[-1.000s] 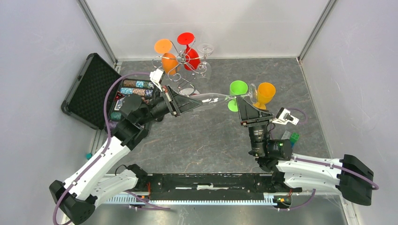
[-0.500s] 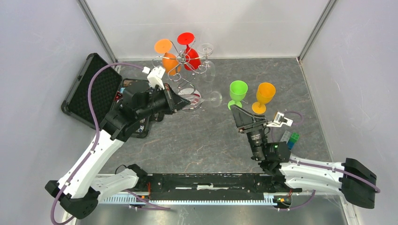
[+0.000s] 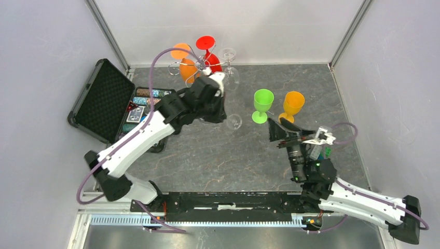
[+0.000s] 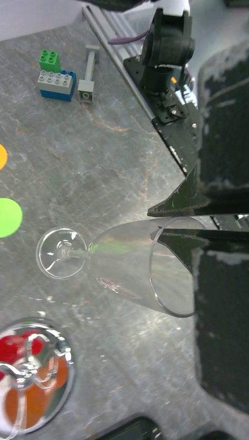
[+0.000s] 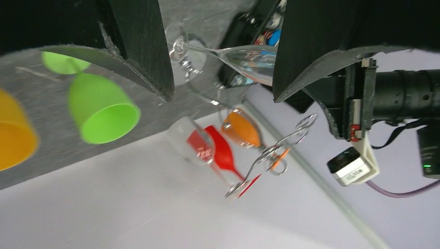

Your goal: Take the wine glass off the wine glass rack

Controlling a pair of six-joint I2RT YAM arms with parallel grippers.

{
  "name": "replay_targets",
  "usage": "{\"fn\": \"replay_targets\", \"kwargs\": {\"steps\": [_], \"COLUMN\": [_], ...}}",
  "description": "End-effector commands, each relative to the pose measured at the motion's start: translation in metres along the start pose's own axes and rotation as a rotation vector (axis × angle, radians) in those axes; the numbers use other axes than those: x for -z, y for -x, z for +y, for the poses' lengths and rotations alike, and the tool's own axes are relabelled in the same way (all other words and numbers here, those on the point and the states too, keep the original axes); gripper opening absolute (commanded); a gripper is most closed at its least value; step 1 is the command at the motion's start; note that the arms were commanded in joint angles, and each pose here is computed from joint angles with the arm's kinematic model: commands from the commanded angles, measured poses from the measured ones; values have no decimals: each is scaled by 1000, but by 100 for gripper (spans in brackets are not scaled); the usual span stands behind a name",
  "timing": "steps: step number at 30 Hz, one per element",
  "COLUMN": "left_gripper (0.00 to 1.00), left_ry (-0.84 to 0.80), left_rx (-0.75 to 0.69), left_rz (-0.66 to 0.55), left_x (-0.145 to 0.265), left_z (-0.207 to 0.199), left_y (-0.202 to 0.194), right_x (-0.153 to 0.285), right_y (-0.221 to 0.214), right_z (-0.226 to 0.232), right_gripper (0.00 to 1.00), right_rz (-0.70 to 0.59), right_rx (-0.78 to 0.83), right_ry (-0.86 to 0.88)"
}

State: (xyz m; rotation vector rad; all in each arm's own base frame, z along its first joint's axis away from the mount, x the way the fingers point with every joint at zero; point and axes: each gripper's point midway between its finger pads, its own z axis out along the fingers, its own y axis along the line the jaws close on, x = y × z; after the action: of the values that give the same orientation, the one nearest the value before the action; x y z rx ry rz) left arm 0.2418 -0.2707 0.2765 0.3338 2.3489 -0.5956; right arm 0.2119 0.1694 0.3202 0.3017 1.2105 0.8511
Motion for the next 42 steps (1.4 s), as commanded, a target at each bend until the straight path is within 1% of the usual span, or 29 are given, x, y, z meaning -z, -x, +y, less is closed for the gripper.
{"fn": "replay_targets", "kwargs": {"steps": [1, 5, 7, 12, 15, 18, 22, 24, 32, 34, 39, 42], "left_gripper": [2, 2, 2, 2, 2, 2, 3, 5, 6, 11, 34, 44], "left_ry": [103, 214, 246, 207, 191, 214, 211, 201, 200, 201, 227, 231], "left_rx": [-179, -285, -321, -362, -380, -391, -395, -395, -419, -424, -423, -414], "left_rz": [-71, 37, 63, 89, 117, 156, 176, 185, 188, 183, 123, 69], "left_x": [-5, -47, -60, -81, -94, -107, -118, -121, -137, -139, -135, -127], "left_z": [-15, -16, -20, -42, -48, -45, -47, -48, -48, -47, -46, -47], "left_y": [36, 34, 37, 40, 35, 29, 23, 22, 18, 20, 35, 49], "right_x": [17, 31, 36, 44, 47, 49, 50, 50, 49, 48, 48, 48], "right_y": [26, 48, 53, 59, 61, 62, 62, 63, 62, 60, 58, 58], "right_z": [-52, -73, -80, -91, -94, -97, -98, -97, -96, -95, -95, -94], "right_gripper": [74, 74, 74, 73, 73, 73, 73, 73, 73, 73, 73, 73], "right_rz": [-54, -101, -100, -98, -98, -100, -99, -98, -91, -87, -82, -82], "right_rx": [187, 195, 207, 198, 191, 192, 189, 187, 183, 182, 174, 166], "right_ry": [-191, -264, -294, -331, -342, -352, -352, -352, -349, -346, -345, -343]}}
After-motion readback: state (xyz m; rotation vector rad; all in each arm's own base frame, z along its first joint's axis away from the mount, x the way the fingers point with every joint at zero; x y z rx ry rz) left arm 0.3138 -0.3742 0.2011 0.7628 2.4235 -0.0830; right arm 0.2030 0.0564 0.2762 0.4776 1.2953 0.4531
